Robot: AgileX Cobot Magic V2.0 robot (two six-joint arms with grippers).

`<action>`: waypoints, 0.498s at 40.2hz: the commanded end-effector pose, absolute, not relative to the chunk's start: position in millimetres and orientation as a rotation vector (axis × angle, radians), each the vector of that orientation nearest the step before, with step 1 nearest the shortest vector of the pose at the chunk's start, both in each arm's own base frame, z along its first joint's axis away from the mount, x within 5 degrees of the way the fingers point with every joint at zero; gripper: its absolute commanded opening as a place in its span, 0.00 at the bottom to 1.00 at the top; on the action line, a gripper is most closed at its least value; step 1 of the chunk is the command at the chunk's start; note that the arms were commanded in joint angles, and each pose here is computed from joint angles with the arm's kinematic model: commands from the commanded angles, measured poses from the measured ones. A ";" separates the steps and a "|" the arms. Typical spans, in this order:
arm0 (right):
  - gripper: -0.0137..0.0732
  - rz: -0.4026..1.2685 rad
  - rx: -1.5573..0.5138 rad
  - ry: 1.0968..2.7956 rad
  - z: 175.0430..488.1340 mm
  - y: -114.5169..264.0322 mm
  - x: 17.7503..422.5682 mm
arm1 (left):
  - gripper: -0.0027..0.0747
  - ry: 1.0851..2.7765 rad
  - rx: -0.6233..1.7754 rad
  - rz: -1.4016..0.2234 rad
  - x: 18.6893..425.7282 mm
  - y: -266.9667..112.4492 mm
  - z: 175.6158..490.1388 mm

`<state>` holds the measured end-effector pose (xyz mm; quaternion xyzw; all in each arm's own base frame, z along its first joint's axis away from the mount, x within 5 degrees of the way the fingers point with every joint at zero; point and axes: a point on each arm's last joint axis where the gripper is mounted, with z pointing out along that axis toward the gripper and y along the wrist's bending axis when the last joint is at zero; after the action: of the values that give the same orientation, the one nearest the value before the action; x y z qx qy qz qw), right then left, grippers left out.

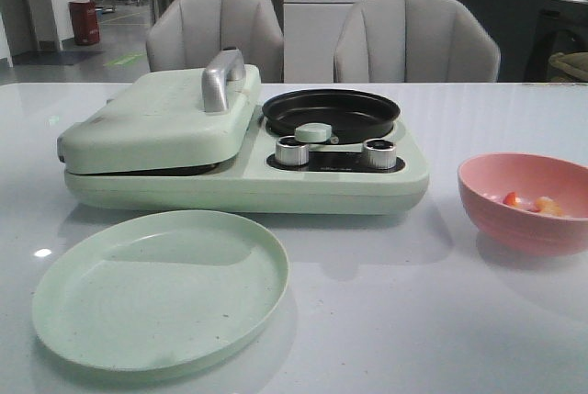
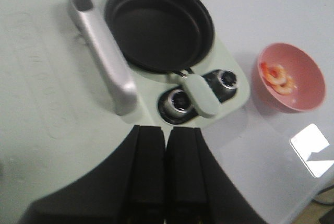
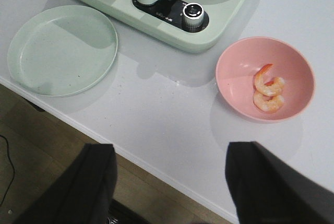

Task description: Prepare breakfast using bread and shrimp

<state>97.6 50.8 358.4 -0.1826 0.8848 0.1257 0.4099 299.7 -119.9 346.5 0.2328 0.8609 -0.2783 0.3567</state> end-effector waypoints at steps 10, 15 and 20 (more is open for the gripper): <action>0.79 0.329 -0.439 2.135 371.3 51.5 100.6 | 0.16 1.982 0.782 -0.757 186.2 -156.8 351.6; 0.79 0.330 -0.438 2.134 371.3 51.6 100.6 | 0.16 1.947 0.874 -0.807 153.0 -160.0 344.6; 0.79 0.349 -0.433 2.129 372.0 52.7 100.5 | 0.16 1.912 0.930 -0.849 125.9 -157.2 336.0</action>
<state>97.6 51.1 358.5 -0.1821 0.8844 0.1277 0.4102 134.9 -159.5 322.8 0.3841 0.7816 -0.3193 0.3736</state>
